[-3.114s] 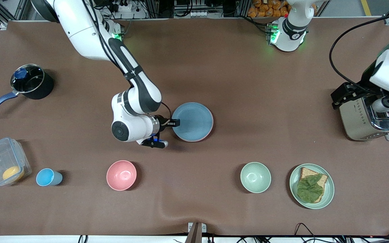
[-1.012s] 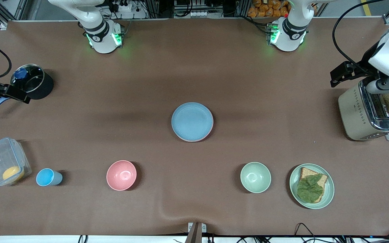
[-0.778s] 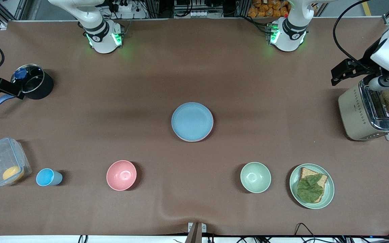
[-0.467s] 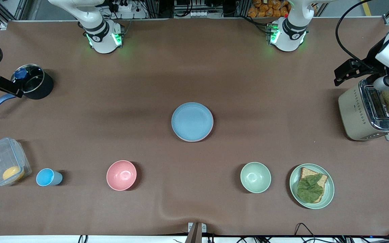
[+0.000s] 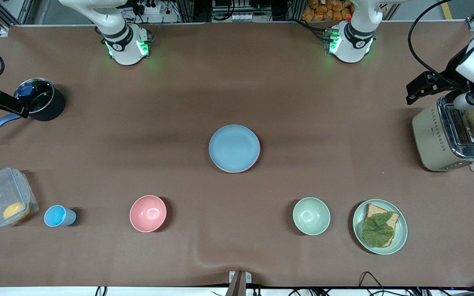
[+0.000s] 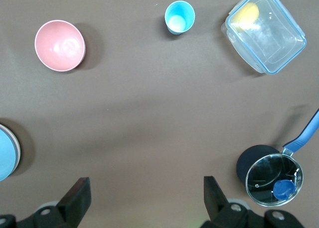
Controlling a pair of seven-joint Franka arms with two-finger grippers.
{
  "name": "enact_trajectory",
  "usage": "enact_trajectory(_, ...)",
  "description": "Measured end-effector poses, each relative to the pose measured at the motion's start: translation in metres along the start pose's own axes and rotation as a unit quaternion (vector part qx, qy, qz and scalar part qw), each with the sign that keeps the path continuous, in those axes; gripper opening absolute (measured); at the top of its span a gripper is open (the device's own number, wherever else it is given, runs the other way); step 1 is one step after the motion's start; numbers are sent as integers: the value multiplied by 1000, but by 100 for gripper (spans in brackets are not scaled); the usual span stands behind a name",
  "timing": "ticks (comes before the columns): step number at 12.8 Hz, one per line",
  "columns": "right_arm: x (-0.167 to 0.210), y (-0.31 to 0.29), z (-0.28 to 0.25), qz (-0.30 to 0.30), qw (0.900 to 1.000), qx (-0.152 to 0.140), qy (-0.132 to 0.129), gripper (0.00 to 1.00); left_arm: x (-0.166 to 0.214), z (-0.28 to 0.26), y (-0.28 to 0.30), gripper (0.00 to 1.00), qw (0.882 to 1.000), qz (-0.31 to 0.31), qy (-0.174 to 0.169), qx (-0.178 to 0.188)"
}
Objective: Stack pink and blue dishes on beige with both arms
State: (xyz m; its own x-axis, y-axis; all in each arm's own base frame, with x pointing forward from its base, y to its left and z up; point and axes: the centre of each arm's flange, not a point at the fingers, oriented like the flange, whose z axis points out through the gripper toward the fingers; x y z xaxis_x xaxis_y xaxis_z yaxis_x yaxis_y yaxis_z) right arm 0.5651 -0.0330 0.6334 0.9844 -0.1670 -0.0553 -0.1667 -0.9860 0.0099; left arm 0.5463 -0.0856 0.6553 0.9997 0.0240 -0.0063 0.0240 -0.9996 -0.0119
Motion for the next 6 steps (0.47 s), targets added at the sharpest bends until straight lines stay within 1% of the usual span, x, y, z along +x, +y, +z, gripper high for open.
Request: enact_trajectory(6, -1, -15, 1, -13, 1000, 0, -1, 100, 0, 0, -1, 100, 1000, -1, 0, 0)
